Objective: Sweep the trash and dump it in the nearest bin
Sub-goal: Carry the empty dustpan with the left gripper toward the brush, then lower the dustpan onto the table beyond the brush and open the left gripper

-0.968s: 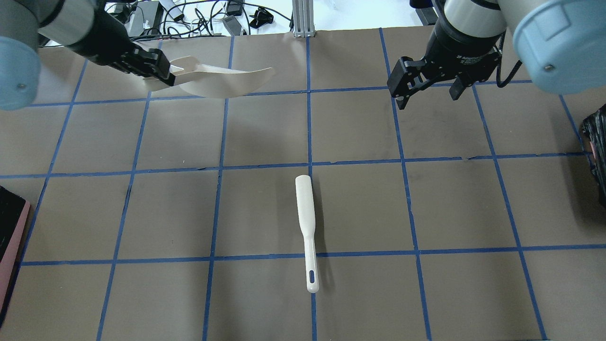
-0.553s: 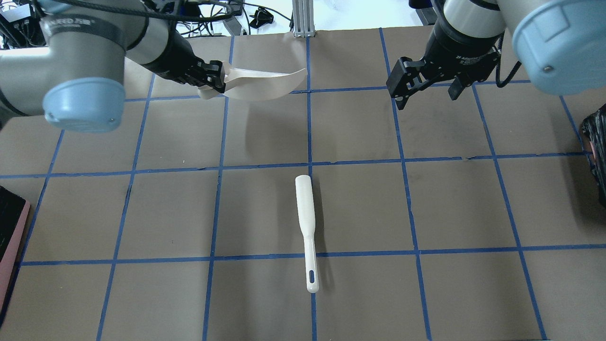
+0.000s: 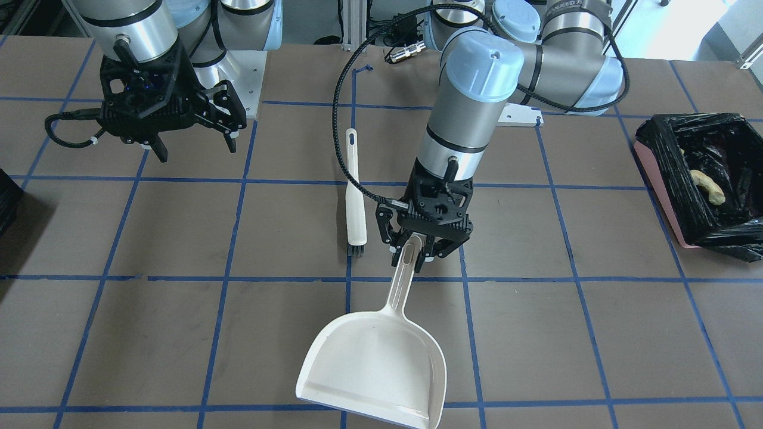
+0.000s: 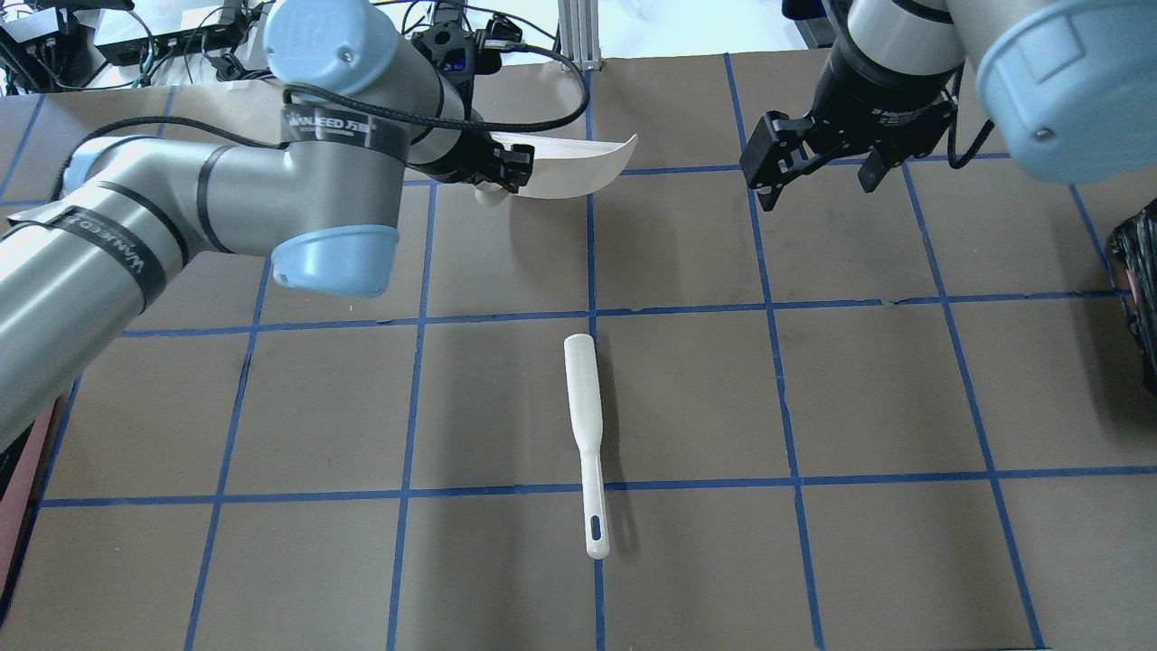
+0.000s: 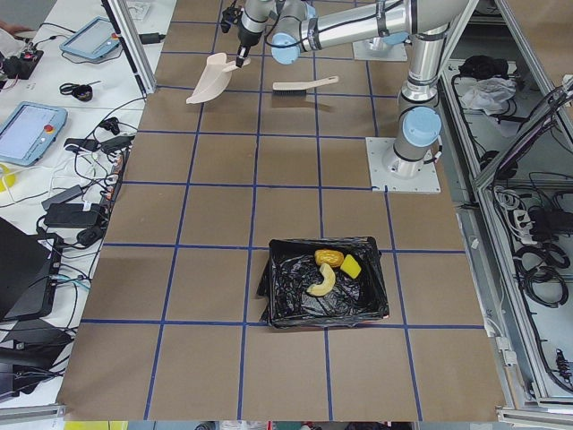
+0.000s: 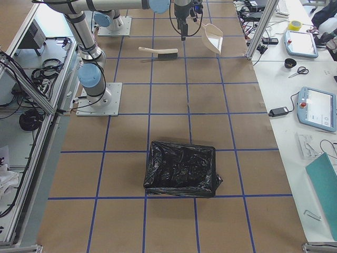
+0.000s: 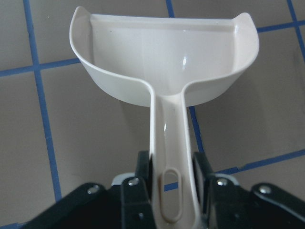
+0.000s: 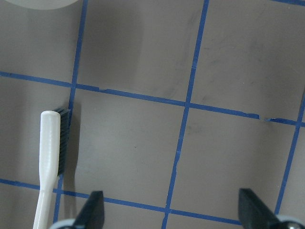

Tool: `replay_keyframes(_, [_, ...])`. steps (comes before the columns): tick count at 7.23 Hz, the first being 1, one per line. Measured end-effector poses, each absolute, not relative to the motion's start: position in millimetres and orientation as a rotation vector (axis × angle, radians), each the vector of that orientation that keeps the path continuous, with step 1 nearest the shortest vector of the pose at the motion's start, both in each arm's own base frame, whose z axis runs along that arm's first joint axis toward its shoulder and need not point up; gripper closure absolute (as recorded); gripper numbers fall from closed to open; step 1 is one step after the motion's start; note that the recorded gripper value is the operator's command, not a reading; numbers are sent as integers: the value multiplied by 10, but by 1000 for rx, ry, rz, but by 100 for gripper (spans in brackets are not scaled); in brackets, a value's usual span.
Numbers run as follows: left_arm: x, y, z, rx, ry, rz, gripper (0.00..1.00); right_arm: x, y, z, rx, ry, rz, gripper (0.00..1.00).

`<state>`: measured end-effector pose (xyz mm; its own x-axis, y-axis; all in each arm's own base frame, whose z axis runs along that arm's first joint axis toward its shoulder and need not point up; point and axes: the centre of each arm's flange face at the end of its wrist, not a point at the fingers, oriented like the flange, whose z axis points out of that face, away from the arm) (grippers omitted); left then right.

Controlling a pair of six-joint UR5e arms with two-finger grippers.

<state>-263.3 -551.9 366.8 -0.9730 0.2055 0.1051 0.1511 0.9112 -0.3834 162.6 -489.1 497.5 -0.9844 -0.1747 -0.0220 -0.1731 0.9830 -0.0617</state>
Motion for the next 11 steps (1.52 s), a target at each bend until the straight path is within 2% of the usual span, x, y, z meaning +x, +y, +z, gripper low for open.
replay_keyframes(6, [-3339, -5385, 3111, -254, -2971, 550, 100, 1649, -4906, 5016, -271, 3096, -138, 0])
replay_keyframes(11, [-3485, -5262, 2975, -156, -2997, 456, 100, 1670, -4894, 5025, -274, 3084, -140, 0])
